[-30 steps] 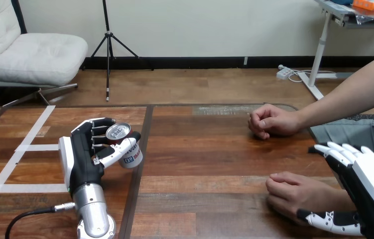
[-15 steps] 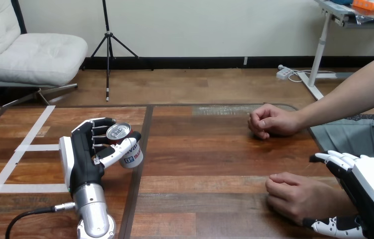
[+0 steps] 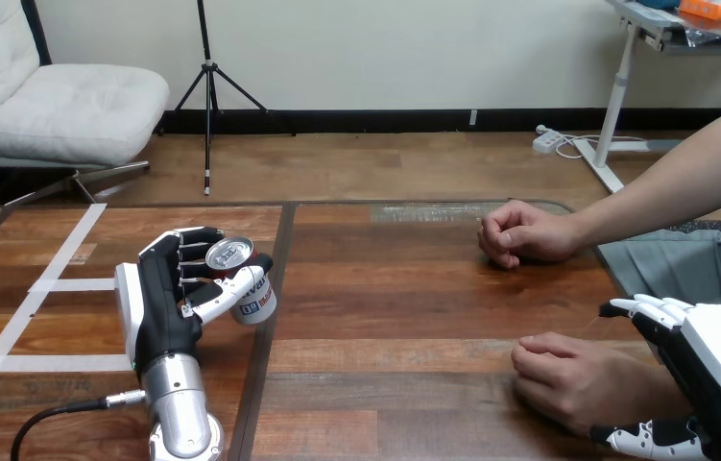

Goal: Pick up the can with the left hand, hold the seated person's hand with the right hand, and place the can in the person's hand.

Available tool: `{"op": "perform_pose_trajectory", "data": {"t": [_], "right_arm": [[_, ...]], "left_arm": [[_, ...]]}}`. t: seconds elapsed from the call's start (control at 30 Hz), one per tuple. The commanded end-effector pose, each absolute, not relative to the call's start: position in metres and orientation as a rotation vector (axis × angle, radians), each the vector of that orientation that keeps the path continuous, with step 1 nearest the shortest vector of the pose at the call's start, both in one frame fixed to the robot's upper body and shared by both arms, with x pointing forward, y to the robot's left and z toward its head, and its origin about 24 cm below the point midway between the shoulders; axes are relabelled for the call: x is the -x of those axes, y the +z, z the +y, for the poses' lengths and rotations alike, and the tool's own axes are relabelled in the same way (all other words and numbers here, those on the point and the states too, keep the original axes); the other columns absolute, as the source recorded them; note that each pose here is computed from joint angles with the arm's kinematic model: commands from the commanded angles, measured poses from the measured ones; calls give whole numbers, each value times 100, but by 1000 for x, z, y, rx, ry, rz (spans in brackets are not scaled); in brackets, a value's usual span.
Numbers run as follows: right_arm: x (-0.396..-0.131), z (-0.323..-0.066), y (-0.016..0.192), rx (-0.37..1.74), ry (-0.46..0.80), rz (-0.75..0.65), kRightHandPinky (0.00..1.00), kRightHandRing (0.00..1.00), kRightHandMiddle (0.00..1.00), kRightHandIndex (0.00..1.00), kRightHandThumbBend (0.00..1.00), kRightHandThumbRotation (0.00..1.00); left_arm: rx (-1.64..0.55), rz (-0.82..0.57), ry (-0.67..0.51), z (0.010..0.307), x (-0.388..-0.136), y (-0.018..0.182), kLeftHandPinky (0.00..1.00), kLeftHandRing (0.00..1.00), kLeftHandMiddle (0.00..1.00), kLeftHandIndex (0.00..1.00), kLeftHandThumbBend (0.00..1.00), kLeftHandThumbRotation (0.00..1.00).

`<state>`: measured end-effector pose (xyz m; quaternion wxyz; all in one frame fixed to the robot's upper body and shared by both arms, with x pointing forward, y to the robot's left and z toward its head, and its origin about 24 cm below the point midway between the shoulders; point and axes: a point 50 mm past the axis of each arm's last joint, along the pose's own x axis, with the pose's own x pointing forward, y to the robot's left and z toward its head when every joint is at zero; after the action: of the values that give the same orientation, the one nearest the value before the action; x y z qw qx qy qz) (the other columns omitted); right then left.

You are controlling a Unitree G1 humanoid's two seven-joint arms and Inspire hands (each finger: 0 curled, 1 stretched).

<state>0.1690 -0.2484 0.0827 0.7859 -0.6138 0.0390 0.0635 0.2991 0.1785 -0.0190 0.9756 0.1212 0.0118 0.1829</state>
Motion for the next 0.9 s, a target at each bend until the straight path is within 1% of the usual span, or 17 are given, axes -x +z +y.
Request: {"op": "perform_pose_trajectory", "data": {"t": [0.0,0.3,0.87], "right_arm": [[-181,-249,95,1365,124,25,94,91,89,85,79,19],[-181,-250,94,1379,124,31,95,91,89,85,79,19],[-185,-253,95,1408,120,47,100,93,91,85,80,19]], "left_arm": [[-218,-128,357,171,-323,16,44,51,54,53,65,0],[-215,-129,356,171,-323,16,44,51,54,53,65,0],[-214,-131,357,170,-323,16,44,51,53,53,65,0]]}}
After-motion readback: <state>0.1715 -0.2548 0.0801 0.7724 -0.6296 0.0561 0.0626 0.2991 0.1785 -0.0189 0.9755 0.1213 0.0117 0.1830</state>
